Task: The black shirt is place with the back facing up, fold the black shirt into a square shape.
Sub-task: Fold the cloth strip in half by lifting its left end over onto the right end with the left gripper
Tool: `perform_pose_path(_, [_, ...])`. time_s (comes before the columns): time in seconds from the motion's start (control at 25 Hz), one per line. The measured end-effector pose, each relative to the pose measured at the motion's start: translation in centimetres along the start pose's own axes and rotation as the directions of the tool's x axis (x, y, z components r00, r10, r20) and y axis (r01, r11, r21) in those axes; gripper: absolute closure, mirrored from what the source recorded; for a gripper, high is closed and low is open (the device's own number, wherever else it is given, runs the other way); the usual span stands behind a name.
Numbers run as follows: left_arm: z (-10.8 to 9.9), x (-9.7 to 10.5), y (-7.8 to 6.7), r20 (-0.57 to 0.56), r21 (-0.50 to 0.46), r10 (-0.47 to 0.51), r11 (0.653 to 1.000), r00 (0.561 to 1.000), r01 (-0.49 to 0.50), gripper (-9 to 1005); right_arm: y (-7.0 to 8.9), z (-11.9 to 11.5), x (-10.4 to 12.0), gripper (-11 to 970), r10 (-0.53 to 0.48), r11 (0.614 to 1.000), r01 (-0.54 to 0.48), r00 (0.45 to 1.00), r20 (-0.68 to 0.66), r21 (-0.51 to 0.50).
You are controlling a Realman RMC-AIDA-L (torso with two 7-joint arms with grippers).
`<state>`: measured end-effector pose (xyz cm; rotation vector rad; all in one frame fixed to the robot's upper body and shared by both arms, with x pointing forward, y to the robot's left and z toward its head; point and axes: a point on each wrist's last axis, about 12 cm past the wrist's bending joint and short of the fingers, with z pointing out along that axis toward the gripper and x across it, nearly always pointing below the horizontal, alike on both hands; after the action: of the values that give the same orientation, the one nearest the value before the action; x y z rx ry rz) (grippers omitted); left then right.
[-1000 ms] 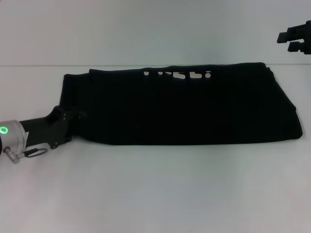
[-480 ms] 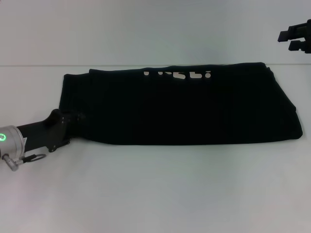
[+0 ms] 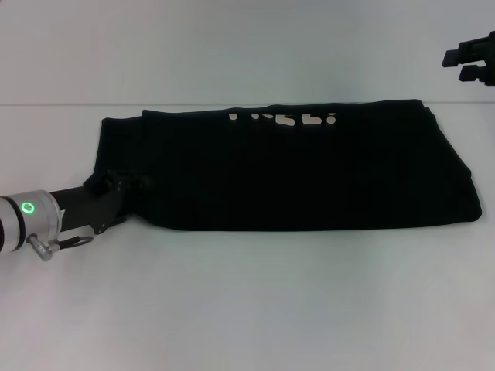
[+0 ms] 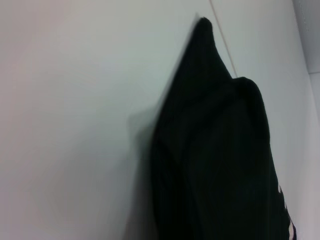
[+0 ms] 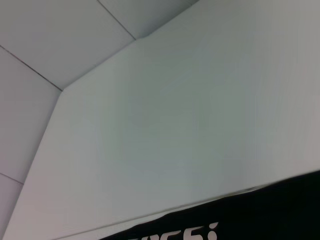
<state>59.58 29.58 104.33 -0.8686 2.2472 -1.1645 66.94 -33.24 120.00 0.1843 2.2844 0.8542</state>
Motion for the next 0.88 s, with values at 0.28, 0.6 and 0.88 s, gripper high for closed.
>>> perform_pose_path(0.28, [-0.58, -0.45, -0.17, -0.001, 0.022, 0.023, 1.000, 1.000, -0.023, 605, -0.05, -0.04, 0.05, 495, 0.000, 1.000, 0.000, 1.000, -0.001, -0.002])
perform_pose_path(0.6, [-0.37, -0.34, -0.32, -0.018, 0.005, 0.052, 0.999, 0.999, -0.051, 882, -0.08, -0.06, 0.09, 495, 0.003, 1.000, -0.003, 1.000, -0.002, -0.003])
perform_pose_path(0.88, [-0.34, -0.18, -0.25, -0.023, 0.008, 0.055, 0.998, 0.998, -0.055, 993, -0.08, -0.07, 0.10, 495, 0.001, 1.000, -0.001, 1.000, -0.003, -0.003])
